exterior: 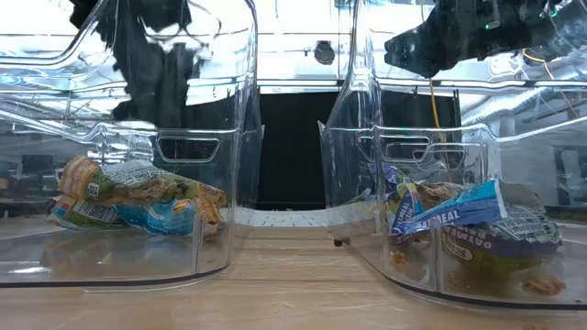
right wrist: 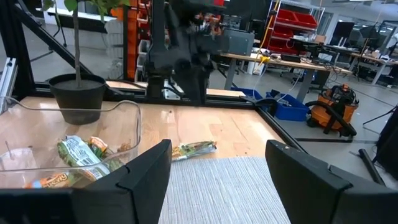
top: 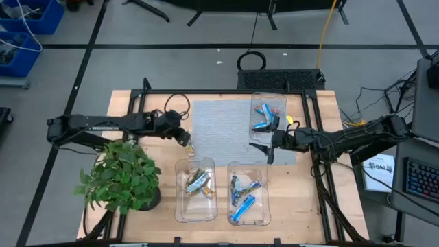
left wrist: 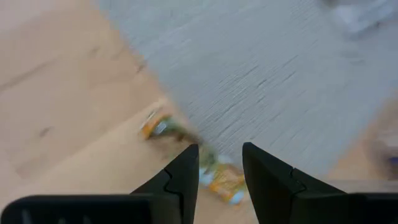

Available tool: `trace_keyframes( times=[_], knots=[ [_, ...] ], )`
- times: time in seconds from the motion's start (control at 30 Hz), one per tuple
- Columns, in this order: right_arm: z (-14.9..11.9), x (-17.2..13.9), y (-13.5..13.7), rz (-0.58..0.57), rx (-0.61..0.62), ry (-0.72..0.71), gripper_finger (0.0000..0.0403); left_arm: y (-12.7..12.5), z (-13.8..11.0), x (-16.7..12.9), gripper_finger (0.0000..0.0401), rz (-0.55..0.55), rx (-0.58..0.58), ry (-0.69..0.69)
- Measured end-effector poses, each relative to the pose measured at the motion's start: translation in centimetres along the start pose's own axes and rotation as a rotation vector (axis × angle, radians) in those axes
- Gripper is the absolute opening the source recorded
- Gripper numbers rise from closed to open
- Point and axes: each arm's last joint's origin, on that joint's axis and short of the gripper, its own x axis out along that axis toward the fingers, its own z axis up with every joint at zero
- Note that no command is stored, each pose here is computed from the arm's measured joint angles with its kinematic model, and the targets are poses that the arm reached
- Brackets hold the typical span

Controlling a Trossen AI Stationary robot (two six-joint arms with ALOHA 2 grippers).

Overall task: Pick and place Granola Bars by type
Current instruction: Put the yellow granola bar into the bottom left transparent bin

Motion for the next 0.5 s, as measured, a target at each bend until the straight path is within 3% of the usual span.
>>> trace_keyframes(
  times=[0.17, 0.5],
  knots=[
    [0.0, 0.0, 0.0, -0.001, -0.004, 0.0, 0.0254, 0.8, 0.5, 1.8, 0.0129, 0.023, -0.057, 0.077],
    [0.0, 0.0, 0.0, 0.0, -0.008, -0.001, 0.0254, 1.2, -0.4, 6.2, 0.0129, 0.124, -0.06, 0.238]
  ],
)
